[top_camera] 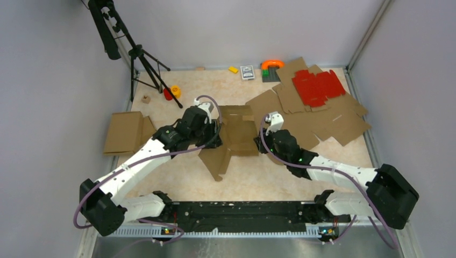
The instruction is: Fold the paper box
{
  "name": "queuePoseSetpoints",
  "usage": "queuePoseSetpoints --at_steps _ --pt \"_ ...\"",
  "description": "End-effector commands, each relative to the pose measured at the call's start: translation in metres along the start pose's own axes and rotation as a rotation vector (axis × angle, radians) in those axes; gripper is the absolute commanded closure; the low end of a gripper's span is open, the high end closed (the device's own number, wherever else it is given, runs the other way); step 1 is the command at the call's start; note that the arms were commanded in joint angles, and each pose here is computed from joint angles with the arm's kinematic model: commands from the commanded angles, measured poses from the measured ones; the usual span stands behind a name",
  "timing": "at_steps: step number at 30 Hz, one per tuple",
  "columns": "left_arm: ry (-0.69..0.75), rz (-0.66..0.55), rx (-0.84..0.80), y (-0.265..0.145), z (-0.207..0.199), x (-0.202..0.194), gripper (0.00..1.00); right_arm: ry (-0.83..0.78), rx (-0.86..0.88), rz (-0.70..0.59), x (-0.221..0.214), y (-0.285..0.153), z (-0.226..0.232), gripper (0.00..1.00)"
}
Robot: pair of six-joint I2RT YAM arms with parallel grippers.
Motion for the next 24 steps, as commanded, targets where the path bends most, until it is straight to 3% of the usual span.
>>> queuePoseSetpoints --at_steps 1,16,24 --pt "0.042 -0.042 -0.053 -0.005 -0.014 0.014 0.64 0.019 0.076 -0.046 0.011 0.006 0.011 0.77" --pt "0.259 0.019 0.086 -0.005 0.012 0.017 0.64 -0.065 0.394 -0.087 0.017 -0.003 0.011 0.64" --pt "0.348 -0.025 0.103 -0.009 0.018 0.023 0.70 -0.060 0.403 -0.080 0.006 -0.017 0.005 0.58"
Point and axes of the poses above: each gripper's point midway between its finger pads, its own y axis out along the fingers, its own z axis along the line the jaws close on, x = y × z, the point moved 2 cm from there along -y, back along the fingers, and after that the axes turned 5 degrees about y, right-handed, at the moved point
